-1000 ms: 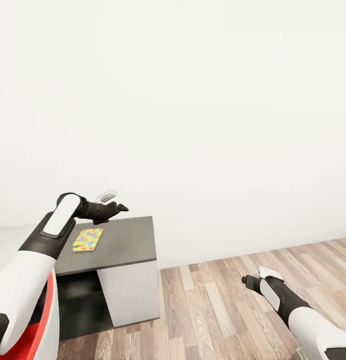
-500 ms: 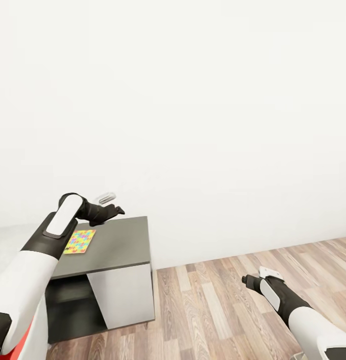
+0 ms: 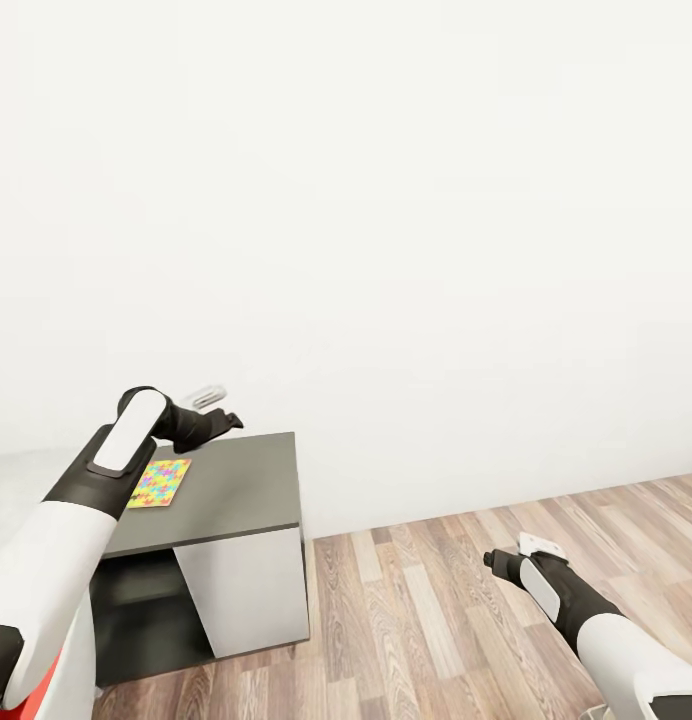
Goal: Put all the toys in the child's room - the three board games (two on the bed and one on the table), the two jigsaw puzzles on the table, and the tennis ball on the table - inside the toy box on the table in the child's room.
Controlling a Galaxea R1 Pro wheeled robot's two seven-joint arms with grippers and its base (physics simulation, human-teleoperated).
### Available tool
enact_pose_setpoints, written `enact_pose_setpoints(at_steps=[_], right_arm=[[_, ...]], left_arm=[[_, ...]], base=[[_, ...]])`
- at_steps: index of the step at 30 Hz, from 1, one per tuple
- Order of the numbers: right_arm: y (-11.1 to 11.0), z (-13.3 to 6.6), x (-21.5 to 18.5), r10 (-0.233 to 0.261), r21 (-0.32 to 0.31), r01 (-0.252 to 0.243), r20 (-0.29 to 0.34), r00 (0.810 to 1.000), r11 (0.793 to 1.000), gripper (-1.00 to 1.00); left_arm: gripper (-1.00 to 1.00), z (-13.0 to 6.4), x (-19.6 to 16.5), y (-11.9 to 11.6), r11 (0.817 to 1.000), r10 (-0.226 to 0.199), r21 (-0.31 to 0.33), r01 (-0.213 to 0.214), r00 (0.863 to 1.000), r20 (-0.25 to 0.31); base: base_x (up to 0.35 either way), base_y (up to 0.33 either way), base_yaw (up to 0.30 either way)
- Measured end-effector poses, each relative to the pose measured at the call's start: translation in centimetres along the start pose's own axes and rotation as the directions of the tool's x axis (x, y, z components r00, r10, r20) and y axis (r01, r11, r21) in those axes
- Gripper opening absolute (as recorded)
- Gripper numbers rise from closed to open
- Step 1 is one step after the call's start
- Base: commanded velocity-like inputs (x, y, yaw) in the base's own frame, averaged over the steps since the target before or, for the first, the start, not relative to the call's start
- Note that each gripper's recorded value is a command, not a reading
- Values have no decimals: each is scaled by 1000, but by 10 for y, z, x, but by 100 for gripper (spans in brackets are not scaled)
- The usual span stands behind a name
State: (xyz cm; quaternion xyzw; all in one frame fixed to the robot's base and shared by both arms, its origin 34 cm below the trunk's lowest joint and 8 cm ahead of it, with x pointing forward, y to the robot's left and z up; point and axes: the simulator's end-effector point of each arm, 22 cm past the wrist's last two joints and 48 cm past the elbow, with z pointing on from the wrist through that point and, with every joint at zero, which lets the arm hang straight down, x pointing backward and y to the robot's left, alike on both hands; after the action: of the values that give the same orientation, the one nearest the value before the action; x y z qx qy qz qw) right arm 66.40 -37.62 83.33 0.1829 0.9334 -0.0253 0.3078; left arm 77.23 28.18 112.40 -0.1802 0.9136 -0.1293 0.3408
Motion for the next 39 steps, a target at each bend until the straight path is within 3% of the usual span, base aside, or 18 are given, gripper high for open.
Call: enact_pose_setpoints(at_steps=[8, 32, 39], right_arm=[[4, 0, 1, -2, -5, 2, -2, 1000, 1000, 100], [3, 1, 4, -32, 0, 32, -8, 999, 999, 100], [2, 2, 5, -32, 1, 32, -8, 999, 999, 100]], left_arm=[[100, 0, 1, 12, 998, -5, -63, 5, 1000, -1], [100, 4, 6, 13, 997, -9, -76, 8, 1000, -11], [100, 13, 13, 20, 995, -32, -94, 29, 999, -29]], base=[[0, 0, 32], [15, -6, 266], [174, -121, 205]])
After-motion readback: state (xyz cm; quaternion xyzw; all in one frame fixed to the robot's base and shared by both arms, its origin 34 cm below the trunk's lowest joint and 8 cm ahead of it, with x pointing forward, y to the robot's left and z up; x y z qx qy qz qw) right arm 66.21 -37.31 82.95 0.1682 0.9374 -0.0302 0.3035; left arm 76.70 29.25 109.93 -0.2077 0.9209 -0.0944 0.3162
